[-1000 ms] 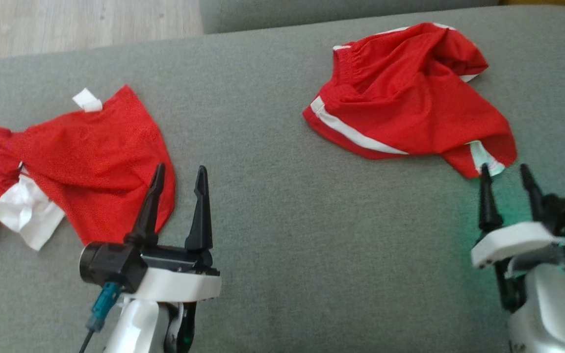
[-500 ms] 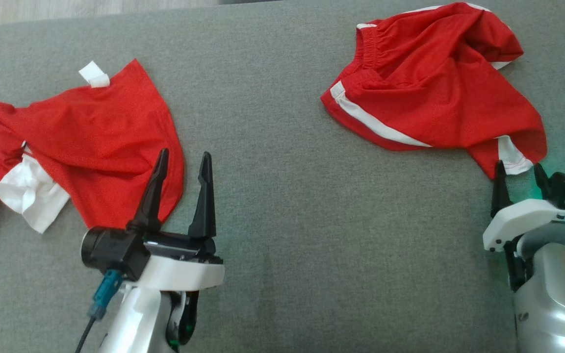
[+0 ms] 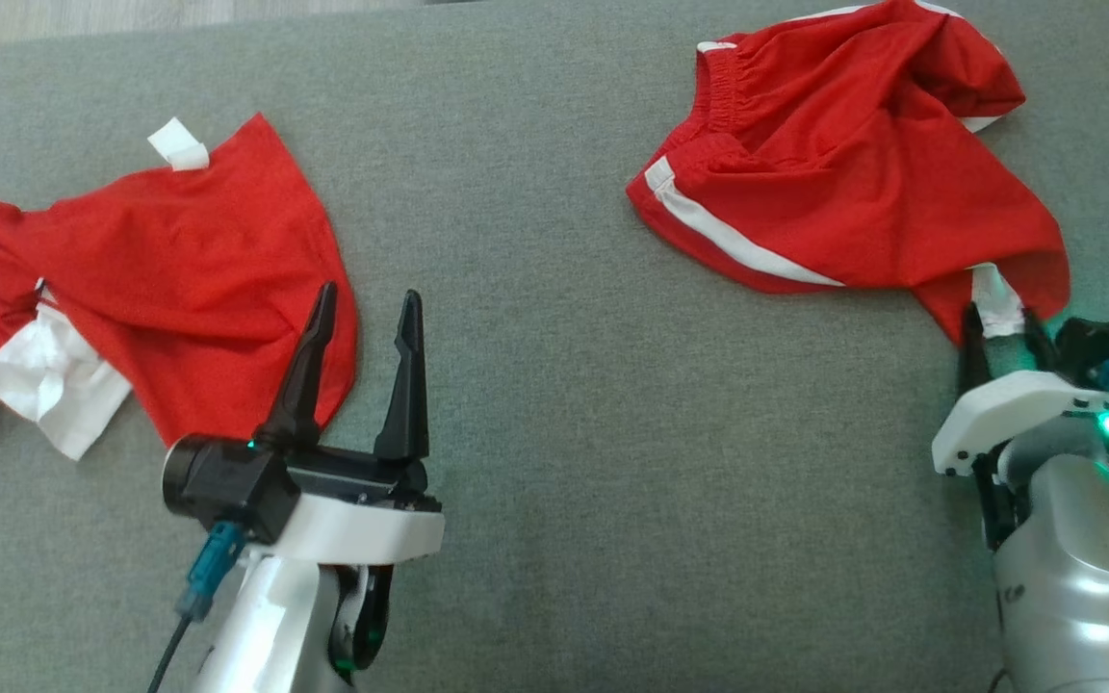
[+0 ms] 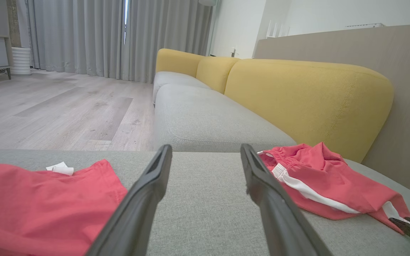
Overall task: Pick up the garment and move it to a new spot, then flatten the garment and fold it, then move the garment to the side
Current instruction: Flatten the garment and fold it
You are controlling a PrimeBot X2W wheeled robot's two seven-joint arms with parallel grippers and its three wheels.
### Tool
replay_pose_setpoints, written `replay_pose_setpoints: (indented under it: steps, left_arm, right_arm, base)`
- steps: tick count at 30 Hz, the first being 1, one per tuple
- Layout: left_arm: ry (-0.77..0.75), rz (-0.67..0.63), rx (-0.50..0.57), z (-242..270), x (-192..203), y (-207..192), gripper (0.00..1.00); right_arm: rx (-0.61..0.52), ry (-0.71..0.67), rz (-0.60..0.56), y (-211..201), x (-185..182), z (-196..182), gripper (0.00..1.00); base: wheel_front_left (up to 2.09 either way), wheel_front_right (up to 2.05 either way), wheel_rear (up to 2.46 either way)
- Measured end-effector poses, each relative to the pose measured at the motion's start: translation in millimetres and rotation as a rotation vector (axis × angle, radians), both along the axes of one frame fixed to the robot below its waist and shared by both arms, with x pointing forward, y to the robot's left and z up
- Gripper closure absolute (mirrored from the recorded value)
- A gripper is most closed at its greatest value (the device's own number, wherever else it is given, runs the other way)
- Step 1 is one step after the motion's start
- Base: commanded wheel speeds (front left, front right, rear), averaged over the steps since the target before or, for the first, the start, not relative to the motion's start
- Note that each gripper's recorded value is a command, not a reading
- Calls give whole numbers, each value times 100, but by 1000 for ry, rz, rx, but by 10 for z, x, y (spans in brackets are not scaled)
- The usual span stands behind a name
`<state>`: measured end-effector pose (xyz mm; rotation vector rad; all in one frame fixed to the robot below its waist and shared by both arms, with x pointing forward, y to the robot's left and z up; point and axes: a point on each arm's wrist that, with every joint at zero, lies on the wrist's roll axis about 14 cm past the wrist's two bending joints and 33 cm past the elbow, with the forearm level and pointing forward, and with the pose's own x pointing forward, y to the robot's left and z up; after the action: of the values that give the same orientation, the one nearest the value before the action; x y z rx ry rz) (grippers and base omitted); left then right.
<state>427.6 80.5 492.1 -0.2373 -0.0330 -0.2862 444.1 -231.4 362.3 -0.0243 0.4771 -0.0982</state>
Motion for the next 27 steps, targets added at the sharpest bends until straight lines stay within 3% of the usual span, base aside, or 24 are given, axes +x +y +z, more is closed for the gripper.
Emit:
replay_pose_setpoints:
  steps: [1,2,12,16,22,27]
  left_arm:
    - [0,-1,0,2,0,-2,0]
    - [-1,-2,0,4,-1,-6,0]
    - [-39,-17,-4,145,-5,-68,0]
    - [-56,-45,3,187,10,-170,0]
    - [-68,-150,30,157,50,-463,0]
    - [-84,-313,93,86,159,-911,0]
  right_arm:
    - [1,3,0,2,-3,-5,70]
    - [1,6,1,6,-2,-6,100]
    - [-26,-141,-3,-83,22,358,100]
    - [-53,-181,14,-108,-125,452,100]
    - [-123,-234,9,-248,-368,595,100]
    - [-173,-222,37,-245,-433,600,100]
  base:
    - [0,0,0]
    - [0,0,0]
    - [0,0,0]
    - [0,0,0]
    - [0,0,0]
    - [0,0,0]
